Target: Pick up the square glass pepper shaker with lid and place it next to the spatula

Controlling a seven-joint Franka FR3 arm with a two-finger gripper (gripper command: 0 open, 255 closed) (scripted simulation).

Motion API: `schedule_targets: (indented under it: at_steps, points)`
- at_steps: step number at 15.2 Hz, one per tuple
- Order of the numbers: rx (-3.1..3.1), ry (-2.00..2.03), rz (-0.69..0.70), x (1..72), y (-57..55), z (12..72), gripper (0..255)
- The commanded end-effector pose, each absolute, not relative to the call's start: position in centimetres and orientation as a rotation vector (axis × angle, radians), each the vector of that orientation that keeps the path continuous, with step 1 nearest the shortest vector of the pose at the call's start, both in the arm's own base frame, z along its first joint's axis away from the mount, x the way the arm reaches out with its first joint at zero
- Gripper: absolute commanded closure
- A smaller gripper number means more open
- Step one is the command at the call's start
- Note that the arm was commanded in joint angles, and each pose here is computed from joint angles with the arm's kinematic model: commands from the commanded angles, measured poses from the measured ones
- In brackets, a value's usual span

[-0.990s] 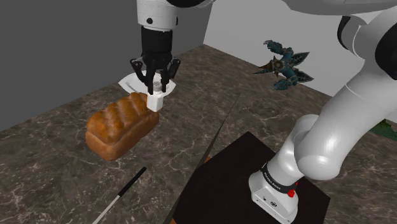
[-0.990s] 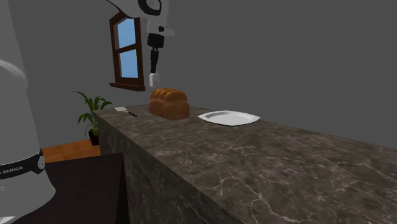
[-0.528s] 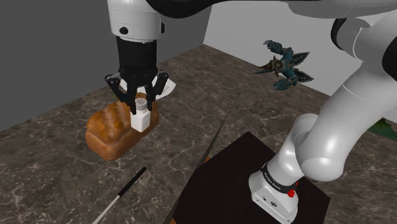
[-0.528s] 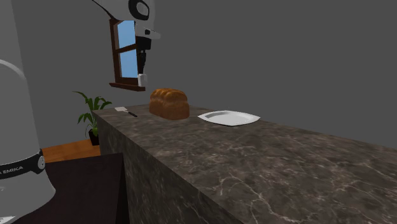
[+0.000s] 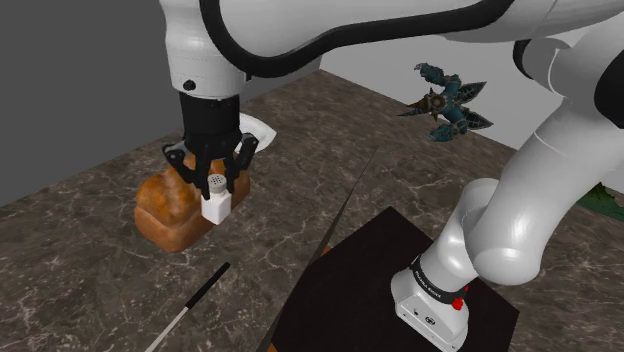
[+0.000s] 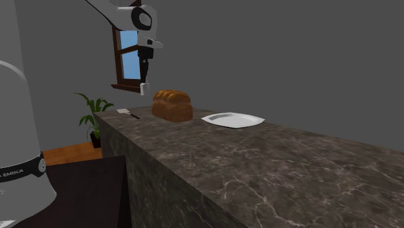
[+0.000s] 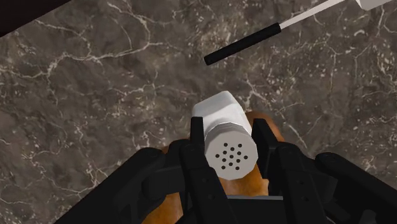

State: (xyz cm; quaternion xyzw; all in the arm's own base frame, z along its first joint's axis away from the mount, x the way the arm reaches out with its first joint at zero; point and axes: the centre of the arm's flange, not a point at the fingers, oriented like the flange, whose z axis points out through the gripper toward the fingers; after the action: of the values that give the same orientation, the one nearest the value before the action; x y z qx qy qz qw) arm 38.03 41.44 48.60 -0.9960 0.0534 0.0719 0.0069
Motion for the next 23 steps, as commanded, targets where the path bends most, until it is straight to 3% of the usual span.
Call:
schedule_targets:
  at_steps: [1, 23]
  points:
    - [-3.115, 0.167, 0.224, 38.0, 41.4, 47.5, 255]
    - [-3.115, 0.167, 0.224, 38.0, 41.4, 37.2, 255]
